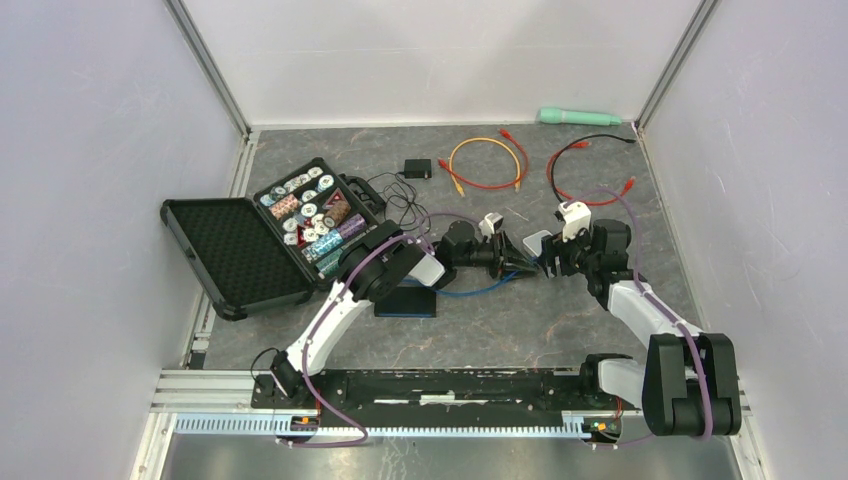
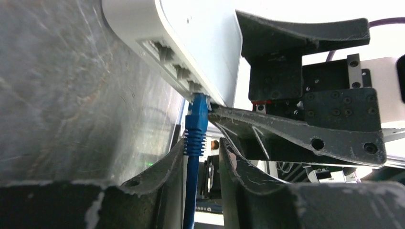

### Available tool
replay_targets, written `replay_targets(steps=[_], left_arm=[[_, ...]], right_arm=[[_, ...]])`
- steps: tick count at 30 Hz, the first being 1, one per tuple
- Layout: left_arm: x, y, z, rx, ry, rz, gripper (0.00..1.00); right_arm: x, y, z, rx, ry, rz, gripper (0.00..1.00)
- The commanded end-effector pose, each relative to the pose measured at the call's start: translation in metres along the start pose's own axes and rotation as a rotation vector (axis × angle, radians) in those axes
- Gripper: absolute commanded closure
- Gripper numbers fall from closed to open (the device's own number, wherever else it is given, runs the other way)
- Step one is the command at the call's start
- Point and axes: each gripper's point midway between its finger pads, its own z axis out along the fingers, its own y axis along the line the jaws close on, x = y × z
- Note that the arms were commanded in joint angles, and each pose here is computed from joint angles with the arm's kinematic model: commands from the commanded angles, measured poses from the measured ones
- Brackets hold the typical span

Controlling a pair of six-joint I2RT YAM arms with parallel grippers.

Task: Pull the plug from the switch port
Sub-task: Pull the connector from the switch port.

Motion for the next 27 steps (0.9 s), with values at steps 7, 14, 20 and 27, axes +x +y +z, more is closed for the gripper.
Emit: replay_targets(steps=[7,14,20,27], left_arm=[[0.026,-0.020,0.003,0.032,0.133,-0.020,0.75],[0.018,-0.017,-0.007,0.005,0.117,0.023,0.86],[0.020,-0.005,-0.009,-0.047,0.129,0.048,0.98],[0.020,0.001,-0.007,-0.061,0.134,0.058,0.98]], right_arm=[[-0.016,-0.015,0.003,0.043,-0.038,-0.074,1.00],[-0.009,-0.015,0.005,0.004,0.003,-0.118,0.80],[0.011,-0.013,0.008,-0.047,0.083,-0.151,0.56],[0.032,-0.007,0.008,-0.095,0.154,-0.152,0.39]])
